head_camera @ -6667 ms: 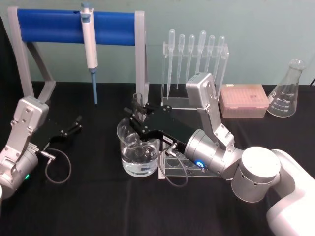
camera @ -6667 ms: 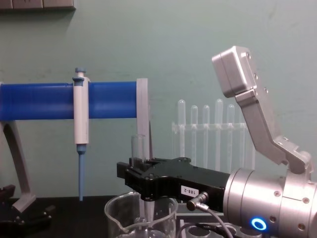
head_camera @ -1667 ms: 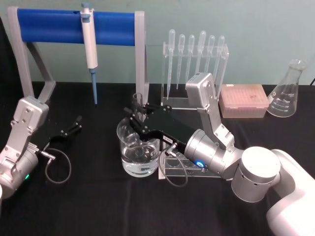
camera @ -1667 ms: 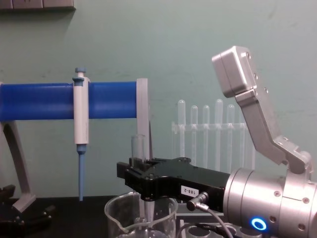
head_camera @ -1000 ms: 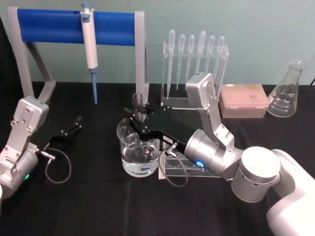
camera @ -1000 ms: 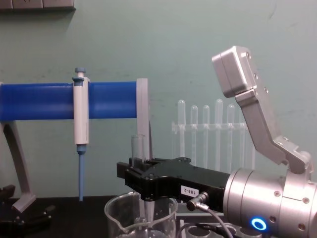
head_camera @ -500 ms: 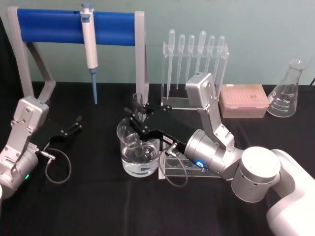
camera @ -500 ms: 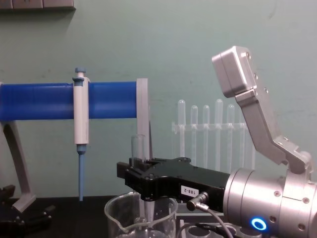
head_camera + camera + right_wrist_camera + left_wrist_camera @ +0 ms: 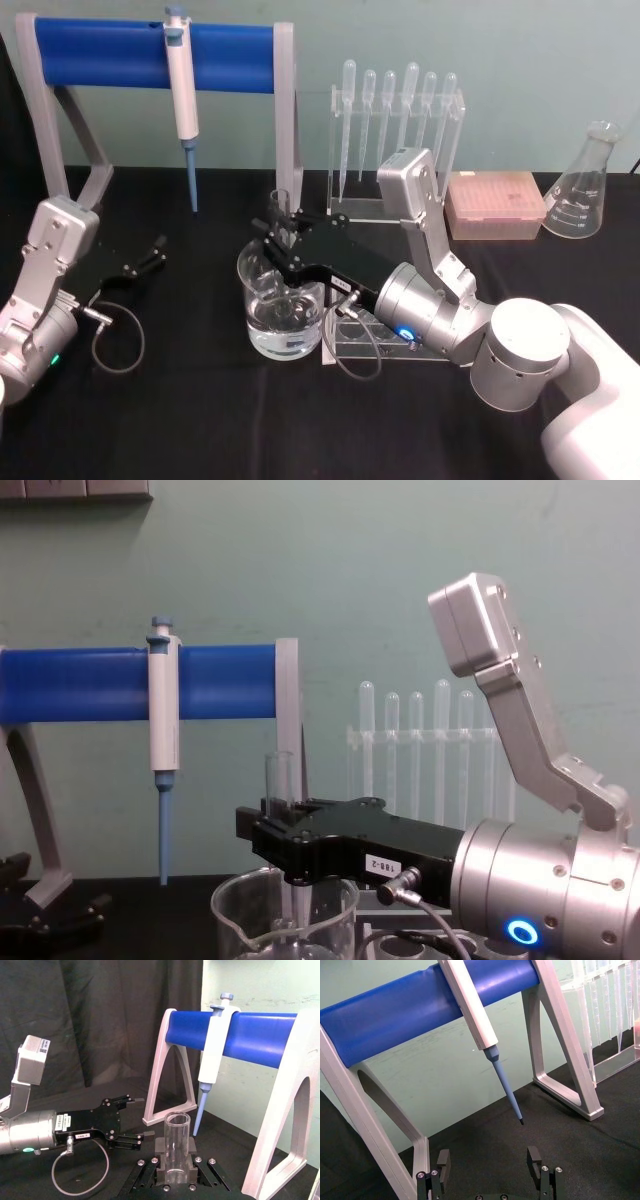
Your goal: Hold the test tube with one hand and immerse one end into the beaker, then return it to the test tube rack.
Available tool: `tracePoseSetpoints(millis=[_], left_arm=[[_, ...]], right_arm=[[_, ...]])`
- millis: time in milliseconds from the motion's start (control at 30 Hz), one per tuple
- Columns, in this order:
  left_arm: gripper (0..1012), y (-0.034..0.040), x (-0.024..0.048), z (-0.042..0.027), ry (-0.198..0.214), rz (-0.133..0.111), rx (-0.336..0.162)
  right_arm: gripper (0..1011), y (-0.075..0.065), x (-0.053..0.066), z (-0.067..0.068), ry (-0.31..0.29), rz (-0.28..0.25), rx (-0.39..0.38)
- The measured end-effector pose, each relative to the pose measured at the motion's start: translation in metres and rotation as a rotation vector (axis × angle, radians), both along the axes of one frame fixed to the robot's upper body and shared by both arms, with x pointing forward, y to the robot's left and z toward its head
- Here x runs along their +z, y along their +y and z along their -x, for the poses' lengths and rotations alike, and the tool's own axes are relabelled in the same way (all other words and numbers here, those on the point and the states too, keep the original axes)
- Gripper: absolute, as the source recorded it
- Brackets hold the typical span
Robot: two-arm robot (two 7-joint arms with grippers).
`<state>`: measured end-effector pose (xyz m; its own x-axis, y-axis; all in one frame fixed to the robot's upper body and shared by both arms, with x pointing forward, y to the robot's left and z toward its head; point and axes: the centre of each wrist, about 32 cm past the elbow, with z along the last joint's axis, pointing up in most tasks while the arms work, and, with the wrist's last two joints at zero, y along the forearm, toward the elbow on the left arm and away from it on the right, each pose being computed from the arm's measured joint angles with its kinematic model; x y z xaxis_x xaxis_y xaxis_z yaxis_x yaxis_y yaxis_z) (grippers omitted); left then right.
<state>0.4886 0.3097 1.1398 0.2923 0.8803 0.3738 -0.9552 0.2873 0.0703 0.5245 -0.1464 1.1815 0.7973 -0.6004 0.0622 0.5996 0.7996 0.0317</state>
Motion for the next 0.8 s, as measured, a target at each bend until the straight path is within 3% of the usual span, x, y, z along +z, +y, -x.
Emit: tracePoseSetpoints(millis=[800], left_arm=[[1000, 0.0000, 0.0000, 0.0000, 0.000, 0.000, 0.000]], right_arm=[[226, 0.0000, 0.0000, 0.0000, 0.000, 0.000, 0.000]])
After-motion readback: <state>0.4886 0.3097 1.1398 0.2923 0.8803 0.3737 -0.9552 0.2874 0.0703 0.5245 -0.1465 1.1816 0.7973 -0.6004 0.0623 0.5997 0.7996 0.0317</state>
